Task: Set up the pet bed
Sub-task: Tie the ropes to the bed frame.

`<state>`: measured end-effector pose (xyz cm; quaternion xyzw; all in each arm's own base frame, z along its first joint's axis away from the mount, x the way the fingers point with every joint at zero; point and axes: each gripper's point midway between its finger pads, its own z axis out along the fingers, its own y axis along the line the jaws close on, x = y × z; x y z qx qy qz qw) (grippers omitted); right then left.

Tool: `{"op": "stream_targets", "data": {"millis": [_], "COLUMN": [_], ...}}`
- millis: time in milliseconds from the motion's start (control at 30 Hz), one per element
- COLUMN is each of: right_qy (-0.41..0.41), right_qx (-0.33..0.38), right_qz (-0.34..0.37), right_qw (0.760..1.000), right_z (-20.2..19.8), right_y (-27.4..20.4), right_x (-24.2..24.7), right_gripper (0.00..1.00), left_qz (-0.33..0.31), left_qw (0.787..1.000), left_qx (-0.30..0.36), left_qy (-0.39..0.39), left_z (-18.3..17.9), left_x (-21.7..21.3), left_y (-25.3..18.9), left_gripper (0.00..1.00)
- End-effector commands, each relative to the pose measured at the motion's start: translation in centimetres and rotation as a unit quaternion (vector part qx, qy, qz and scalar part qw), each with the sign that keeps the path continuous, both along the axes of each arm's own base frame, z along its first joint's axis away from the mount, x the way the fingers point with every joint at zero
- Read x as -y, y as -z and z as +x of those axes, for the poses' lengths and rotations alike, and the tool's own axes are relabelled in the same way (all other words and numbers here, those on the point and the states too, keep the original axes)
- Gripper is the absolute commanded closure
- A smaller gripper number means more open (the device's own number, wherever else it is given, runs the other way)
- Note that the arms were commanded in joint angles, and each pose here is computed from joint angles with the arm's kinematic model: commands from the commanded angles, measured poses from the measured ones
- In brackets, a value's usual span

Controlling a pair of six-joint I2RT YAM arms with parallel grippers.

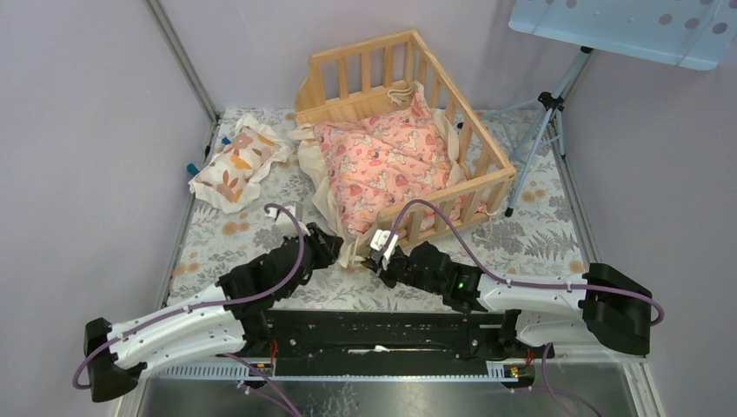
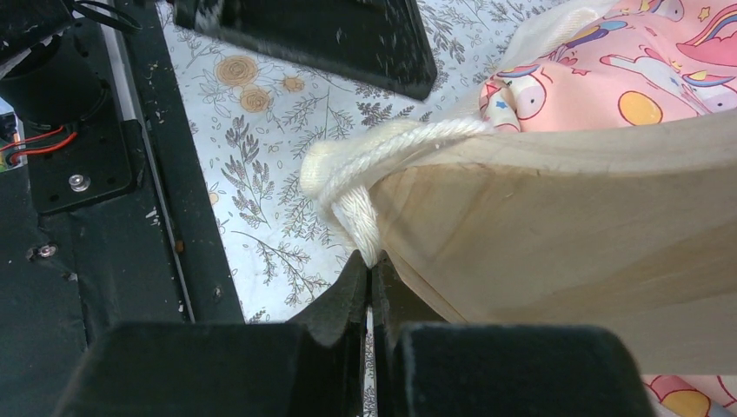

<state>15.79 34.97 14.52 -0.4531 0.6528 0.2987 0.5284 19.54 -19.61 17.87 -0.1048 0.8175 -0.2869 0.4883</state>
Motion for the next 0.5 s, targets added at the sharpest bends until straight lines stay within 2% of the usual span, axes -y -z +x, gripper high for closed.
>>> {"op": "stream_targets", "data": {"millis": [0,267,467], "right_qy": [0.001,0.005,0.004], "right_qx": [0.009,0.010,0.009], "right_qz": [0.041,0.040,0.040], "right_qw": [0.999,0.999,0.999], "right_z": [0.6,0.7,0.6], "right_y": [-2.9,-2.8,-2.8], "right_x": [-1.1,-1.0,-1.0], "right_gripper": [1.00,1.00,1.00], "left_qz": [-0.026,-0.059,-0.072], "left_qw": [0.998,0.997,0.997], "left_qx": [0.025,-0.007,-0.030], "left_qy": [0.055,0.054,0.016], "left_z": [0.0,-0.7,-1.1], "left_x": [2.8,3.1,1.2], "left_y": [-2.8,-2.4,-3.1], "left_gripper": [0.70,0.71,0.71]}}
